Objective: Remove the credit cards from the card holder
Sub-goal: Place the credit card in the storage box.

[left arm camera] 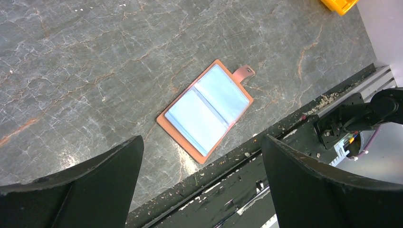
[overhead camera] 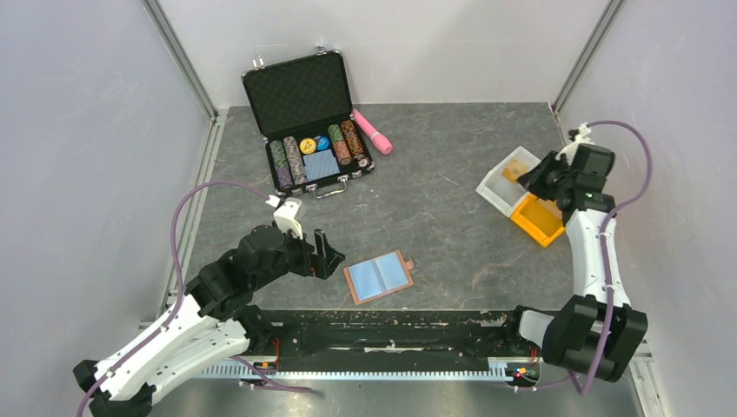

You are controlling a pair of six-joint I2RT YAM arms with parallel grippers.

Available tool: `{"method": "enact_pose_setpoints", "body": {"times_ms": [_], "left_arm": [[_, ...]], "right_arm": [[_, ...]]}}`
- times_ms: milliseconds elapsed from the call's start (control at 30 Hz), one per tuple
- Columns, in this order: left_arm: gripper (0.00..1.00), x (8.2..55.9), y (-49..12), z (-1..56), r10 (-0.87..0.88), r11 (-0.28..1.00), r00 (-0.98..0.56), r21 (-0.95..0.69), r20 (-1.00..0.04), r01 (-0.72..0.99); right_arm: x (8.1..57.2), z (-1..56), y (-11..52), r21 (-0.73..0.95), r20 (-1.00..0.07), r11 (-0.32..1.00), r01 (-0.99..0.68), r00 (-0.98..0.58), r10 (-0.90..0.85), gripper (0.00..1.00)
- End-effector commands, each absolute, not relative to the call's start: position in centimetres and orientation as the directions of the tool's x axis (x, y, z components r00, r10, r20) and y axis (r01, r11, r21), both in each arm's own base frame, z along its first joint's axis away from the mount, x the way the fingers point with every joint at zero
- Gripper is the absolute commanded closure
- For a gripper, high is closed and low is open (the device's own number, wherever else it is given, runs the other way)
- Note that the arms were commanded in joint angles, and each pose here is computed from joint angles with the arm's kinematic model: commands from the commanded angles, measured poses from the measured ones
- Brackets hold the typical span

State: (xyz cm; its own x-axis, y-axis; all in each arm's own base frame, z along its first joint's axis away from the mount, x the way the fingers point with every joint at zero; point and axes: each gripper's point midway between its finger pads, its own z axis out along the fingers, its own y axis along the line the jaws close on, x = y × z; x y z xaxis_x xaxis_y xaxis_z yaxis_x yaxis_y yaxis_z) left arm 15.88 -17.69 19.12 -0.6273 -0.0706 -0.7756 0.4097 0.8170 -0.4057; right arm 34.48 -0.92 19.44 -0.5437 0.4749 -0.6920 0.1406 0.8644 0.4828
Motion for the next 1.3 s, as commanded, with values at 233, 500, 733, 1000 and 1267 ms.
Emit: {"method": "enact_pose_setpoints", "body": {"times_ms": [233, 500, 733, 1000, 1267], "left_arm": [[0.00, 15.3, -17.3, 20.8, -0.065, 0.794, -0.580, -0.394, -0.812, 0.463], [0.00, 15.2, -17.3, 21.1, -0.074, 0.785, -0.570, -0.400, -0.818, 0.473], [0.00, 15.1, -17.9, 20.5, -0.037, 0.778, -0.594, -0.396, -0.803, 0.488], [0.00, 15.1, -17.5, 21.0, -0.060, 0.781, -0.574, -0.396, -0.817, 0.482], [0.00, 15.3, -17.4, 20.9, -0.058, 0.786, -0.572, -0.391, -0.818, 0.479]], "right_arm": [[31.0, 19.0, -11.6, 0.363, -0.644, 0.852, 0.378, -0.559, 0.522, 1.00], [29.9, 16.3, -13.5, 0.309, -0.599, 0.836, 0.454, -0.590, 0.541, 1.00], [30.7, 15.0, -14.0, 0.313, -0.575, 0.838, 0.447, -0.613, 0.542, 1.00], [31.5, 13.6, -14.3, 0.328, -0.544, 0.832, 0.448, -0.630, 0.554, 1.00], [31.4, 13.4, -14.5, 0.317, -0.545, 0.833, 0.454, -0.631, 0.552, 1.00]]}}
